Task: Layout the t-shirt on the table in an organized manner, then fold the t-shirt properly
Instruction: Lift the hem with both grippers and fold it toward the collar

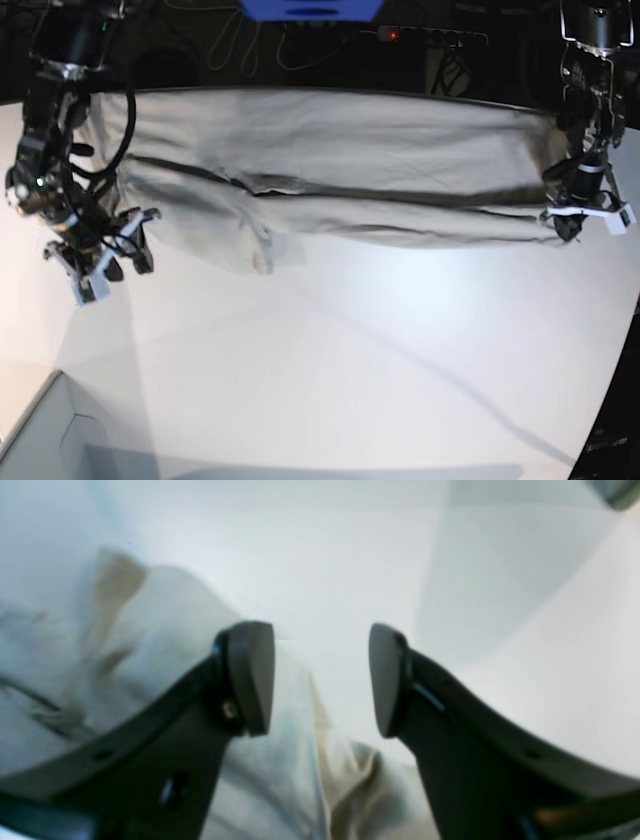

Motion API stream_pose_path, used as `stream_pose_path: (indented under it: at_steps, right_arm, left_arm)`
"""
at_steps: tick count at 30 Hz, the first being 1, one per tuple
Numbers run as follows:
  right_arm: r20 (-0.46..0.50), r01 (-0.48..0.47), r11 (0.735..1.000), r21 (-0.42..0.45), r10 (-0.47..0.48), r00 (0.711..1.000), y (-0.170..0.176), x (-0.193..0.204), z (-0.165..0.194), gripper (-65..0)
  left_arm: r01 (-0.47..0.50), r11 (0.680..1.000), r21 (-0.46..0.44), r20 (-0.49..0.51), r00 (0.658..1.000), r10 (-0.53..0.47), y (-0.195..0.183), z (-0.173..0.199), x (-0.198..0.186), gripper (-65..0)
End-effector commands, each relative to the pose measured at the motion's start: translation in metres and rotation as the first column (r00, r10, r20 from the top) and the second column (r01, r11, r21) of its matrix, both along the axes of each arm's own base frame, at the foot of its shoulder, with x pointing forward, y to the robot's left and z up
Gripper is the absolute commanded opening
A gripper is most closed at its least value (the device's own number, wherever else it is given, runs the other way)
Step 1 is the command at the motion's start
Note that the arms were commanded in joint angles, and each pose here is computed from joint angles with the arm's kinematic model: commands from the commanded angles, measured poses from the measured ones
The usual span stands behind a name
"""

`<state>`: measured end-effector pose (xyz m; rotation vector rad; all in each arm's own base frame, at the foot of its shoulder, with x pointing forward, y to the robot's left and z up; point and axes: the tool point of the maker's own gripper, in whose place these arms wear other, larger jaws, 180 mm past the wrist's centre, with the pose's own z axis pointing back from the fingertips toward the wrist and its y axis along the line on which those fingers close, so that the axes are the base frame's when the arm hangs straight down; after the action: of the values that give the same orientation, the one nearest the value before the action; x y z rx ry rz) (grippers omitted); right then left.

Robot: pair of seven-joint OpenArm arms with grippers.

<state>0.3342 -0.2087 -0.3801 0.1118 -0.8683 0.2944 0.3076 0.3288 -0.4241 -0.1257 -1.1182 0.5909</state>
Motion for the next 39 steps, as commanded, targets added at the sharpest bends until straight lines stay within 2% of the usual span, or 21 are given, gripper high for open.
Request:
stream_pose_path:
  at_steps: [1,5,11,16,18,20,23,24,29,34,39]
  right_arm:
    - [-0.012,-0.021,1.0,-0.009,0.021,1.0,-0.002,0.012,0.003,-34.3]
    - [-0.135,-0.059,0.998,0.019,0.061,0.989,0.008,0.036,-0.022,-34.3]
    - [-0.26,-0.104,0.992,0.066,0.117,0.958,0.029,0.029,-0.061,-34.3]
    - [-0.302,-0.133,0.988,0.076,0.15,0.941,0.041,0.021,-0.074,-34.9]
    - [-0.304,-0.136,0.988,0.077,0.154,0.94,0.043,0.02,-0.075,-37.8]
    - [-0.303,-0.136,0.988,0.077,0.154,0.941,0.043,0.02,-0.075,-45.8]
    - [-0.294,-0.134,0.988,0.078,0.151,0.944,0.043,0.024,-0.072,-62.0]
    - [-0.286,-0.134,0.988,0.077,0.151,0.946,0.043,0.028,-0.069,-65.0]
    - [-0.255,-0.134,0.989,0.063,0.146,0.956,0.038,0.038,-0.057,-65.0]
    - [-0.116,-0.086,0.995,0.042,0.091,0.989,0.022,0.058,-0.014,-65.0]
    - [0.007,-0.041,0.999,0.027,0.041,0.999,0.01,0.067,0.024,-65.0]
  left_arm:
    - [-0.003,1.0,0.027,0.054,0.999,0.001,0.008,0.018,0.011,-65.0]
    - [-0.003,1.0,0.025,0.052,0.999,0.001,0.007,0.017,0.011,-65.0]
    - [-0.002,1.0,0.025,0.055,0.998,0.001,0.007,0.018,0.012,-65.0]
    - [-0.005,1.0,0.025,0.056,0.998,0.004,0.008,0.018,0.012,-65.0]
    - [-0.005,1.0,0.025,0.056,0.998,0.004,0.008,0.018,0.012,-65.0]
    - [-0.005,1.0,0.025,0.056,0.998,0.004,0.008,0.018,0.012,-65.0]
    - [-0.003,1.0,0.025,0.053,0.999,0.001,0.007,0.017,0.012,-65.0]
    - [-0.003,1.0,0.025,0.053,0.999,0.001,0.007,0.017,0.012,-65.0]
    - [-0.003,1.0,0.024,0.055,0.998,0.001,0.006,0.017,0.012,-65.0]
    - [0.0,1.0,0.024,0.062,0.998,-0.002,0.005,0.02,0.013,-65.0]
    - [0.003,1.0,0.025,0.072,0.997,-0.005,0.004,0.023,0.016,-65.0]
